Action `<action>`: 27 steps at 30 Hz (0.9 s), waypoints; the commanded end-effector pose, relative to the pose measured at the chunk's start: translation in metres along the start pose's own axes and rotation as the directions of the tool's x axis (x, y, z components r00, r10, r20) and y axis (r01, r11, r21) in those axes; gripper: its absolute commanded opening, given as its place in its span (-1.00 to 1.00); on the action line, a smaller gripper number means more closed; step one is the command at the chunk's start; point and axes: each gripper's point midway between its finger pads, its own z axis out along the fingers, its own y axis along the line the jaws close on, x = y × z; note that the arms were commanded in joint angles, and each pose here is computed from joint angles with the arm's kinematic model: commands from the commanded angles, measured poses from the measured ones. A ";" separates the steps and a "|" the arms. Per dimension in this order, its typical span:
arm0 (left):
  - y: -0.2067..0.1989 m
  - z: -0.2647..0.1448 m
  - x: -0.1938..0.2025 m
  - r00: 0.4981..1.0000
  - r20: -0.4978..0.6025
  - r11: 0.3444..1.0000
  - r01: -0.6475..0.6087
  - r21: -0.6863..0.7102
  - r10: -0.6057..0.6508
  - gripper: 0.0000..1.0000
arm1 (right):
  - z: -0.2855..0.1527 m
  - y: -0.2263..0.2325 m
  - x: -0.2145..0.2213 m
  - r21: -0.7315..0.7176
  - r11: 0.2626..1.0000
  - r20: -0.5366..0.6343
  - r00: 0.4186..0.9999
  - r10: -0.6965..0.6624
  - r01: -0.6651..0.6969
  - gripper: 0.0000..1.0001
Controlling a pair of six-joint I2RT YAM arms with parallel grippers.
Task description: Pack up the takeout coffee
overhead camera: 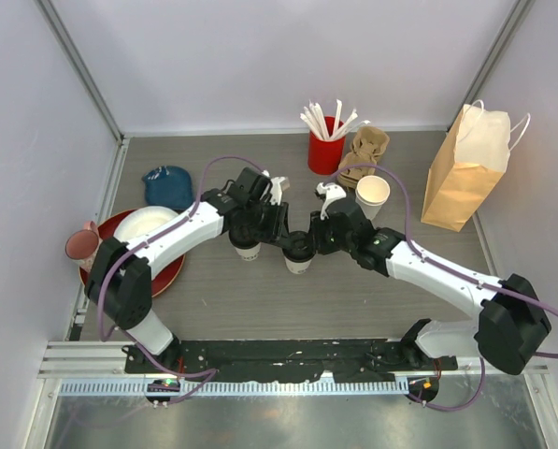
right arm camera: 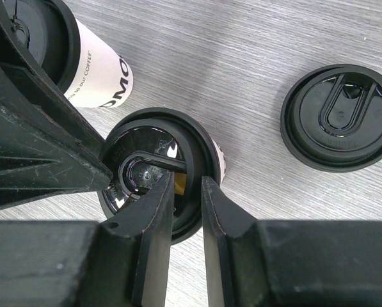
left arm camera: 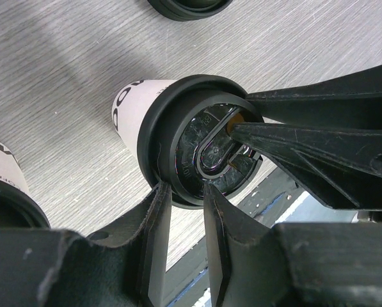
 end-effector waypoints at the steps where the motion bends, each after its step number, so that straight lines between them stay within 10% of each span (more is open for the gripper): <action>1: 0.023 0.019 0.038 0.991 -0.121 0.997 0.046 -0.060 -0.053 -0.37 | 0.004 -0.010 0.050 0.020 0.999 -0.119 0.992 0.035 -0.033 -0.50; 16: 0.047 0.032 0.061 0.983 -0.170 0.990 0.046 -0.130 -0.068 -0.39 | 0.004 -0.026 0.098 0.117 0.991 -0.170 0.982 0.087 -0.068 -0.57; 27: 0.000 -0.010 -0.004 0.994 -0.047 0.992 -0.106 -0.064 0.103 -0.32 | -0.004 0.002 0.019 0.029 0.996 -0.051 0.995 -0.081 0.082 -0.31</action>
